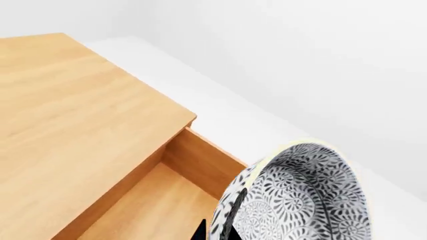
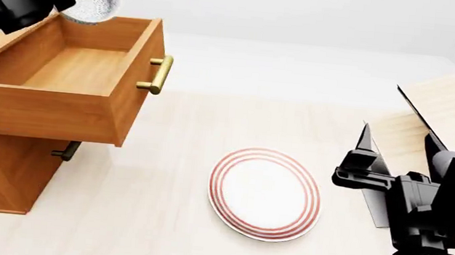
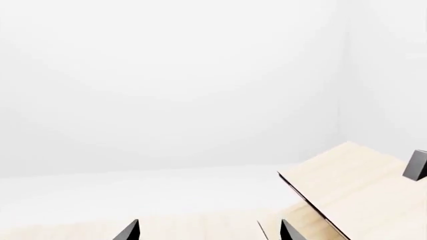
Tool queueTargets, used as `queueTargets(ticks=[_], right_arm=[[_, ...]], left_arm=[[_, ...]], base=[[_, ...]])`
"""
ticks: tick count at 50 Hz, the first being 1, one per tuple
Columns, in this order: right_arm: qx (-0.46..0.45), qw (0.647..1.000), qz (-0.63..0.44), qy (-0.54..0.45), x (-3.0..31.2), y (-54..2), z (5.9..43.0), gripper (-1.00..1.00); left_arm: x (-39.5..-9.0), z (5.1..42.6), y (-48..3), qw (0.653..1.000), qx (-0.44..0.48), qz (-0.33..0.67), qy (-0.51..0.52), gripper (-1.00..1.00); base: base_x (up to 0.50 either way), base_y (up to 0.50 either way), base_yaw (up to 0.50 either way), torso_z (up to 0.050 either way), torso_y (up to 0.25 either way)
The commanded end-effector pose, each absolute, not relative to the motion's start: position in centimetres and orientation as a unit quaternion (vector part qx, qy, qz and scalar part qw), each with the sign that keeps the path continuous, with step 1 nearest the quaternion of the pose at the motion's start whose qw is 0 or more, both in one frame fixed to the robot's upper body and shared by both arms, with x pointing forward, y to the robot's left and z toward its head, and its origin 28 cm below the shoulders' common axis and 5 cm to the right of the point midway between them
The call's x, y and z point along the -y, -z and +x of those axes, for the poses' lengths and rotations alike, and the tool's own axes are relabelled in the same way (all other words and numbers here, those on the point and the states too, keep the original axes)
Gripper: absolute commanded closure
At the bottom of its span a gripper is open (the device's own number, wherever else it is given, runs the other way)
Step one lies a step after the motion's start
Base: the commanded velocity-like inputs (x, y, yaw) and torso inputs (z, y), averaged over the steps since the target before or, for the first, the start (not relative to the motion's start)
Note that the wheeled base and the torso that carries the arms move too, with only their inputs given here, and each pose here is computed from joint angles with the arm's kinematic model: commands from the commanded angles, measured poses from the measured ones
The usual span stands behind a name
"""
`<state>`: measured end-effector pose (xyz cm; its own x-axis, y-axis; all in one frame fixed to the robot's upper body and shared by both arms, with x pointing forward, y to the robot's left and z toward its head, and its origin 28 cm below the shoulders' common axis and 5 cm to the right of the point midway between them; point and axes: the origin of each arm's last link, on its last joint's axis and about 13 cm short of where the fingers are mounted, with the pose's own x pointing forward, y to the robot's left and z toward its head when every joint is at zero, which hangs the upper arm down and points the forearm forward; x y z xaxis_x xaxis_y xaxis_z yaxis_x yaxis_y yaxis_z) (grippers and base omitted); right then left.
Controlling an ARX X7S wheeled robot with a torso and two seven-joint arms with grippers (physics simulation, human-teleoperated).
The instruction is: Open the top drawer of the cabinet and put the bowl in it.
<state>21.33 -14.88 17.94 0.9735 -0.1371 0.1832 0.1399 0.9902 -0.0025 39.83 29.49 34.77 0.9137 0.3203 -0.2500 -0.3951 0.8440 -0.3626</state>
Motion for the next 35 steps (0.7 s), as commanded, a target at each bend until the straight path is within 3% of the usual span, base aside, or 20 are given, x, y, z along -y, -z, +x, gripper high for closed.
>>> queueTargets(ticks=[1,35], right_arm=[[0.093,0.993,-0.01,0.071,14.9,-18.1,21.4,-1.0],[0.086,0.994,-0.01,0.071,14.8,-17.7,21.7,-1.0]], left_arm=[[-30.4,39.9,-33.0,0.949,-0.098,-0.216,-0.208,1.0],[-31.0,40.7,-29.1,0.943,-0.129,-0.214,-0.222,1.0]], base=[[0.0,0.0,0.0,0.0,0.0],[0.0,0.0,0.0,0.0,0.001]])
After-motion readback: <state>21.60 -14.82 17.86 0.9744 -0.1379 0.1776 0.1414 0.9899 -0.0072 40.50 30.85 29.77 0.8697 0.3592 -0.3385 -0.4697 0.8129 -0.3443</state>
